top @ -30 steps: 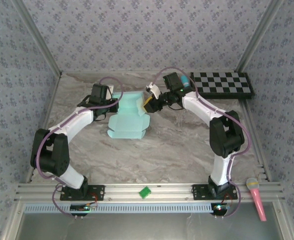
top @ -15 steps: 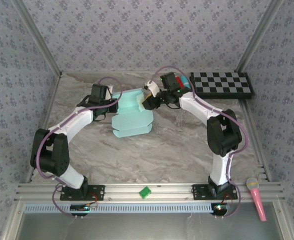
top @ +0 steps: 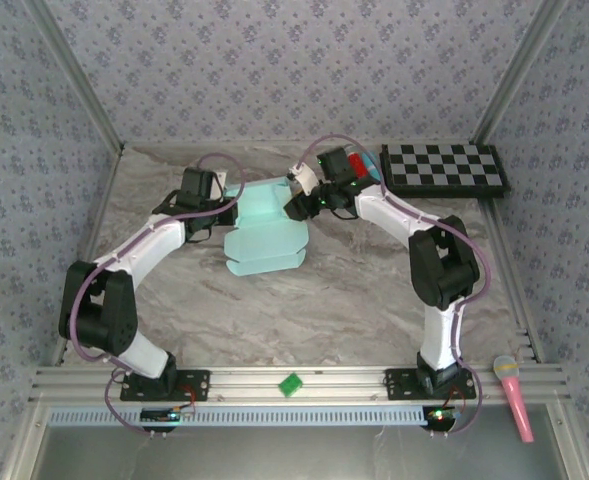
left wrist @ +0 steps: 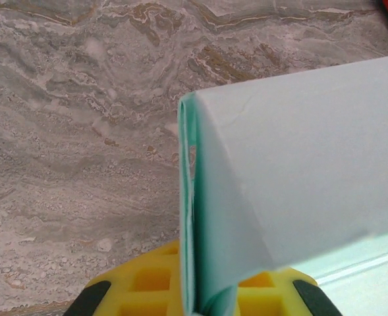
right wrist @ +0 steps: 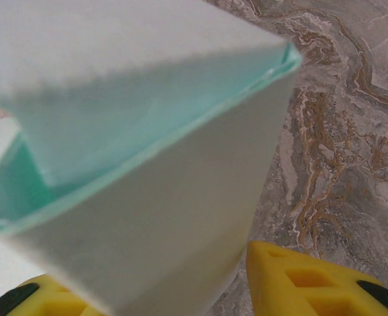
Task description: Fold the paper box
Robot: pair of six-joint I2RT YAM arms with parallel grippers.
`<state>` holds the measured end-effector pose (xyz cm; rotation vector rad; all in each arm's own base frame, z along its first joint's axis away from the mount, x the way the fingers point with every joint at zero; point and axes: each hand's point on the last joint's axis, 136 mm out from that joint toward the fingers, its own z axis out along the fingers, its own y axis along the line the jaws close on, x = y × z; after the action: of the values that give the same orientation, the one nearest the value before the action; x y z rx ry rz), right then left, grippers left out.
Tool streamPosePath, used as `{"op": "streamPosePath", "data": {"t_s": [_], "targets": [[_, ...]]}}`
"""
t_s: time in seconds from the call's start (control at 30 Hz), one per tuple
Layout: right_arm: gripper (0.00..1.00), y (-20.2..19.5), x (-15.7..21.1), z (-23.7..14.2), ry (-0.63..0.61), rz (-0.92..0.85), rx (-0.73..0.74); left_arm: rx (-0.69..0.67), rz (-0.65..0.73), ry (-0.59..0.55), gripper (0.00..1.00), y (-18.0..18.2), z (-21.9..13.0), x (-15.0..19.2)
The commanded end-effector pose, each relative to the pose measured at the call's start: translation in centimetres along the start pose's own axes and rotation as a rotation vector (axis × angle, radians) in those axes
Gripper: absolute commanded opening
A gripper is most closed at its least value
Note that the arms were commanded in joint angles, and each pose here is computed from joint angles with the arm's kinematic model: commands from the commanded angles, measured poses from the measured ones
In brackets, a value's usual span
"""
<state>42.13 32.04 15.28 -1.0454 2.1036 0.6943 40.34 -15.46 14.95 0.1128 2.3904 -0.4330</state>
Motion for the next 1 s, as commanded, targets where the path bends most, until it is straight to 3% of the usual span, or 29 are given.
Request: {"op": "streamPosePath", "data": {"t_s": [0.0,0.97], "targets": [[0.43,-1.4,-0.4,0.3,-0.002,0.011,0.068,0.074,0.023,-0.064,0.00,-2.1,-2.2,-2.3],[0.15,-7.9,-0.1,-1.5,0.030,0.036,0.615,0.104,-0.055,-0.050,0.00,-2.9,-2.0,-2.2]]}}
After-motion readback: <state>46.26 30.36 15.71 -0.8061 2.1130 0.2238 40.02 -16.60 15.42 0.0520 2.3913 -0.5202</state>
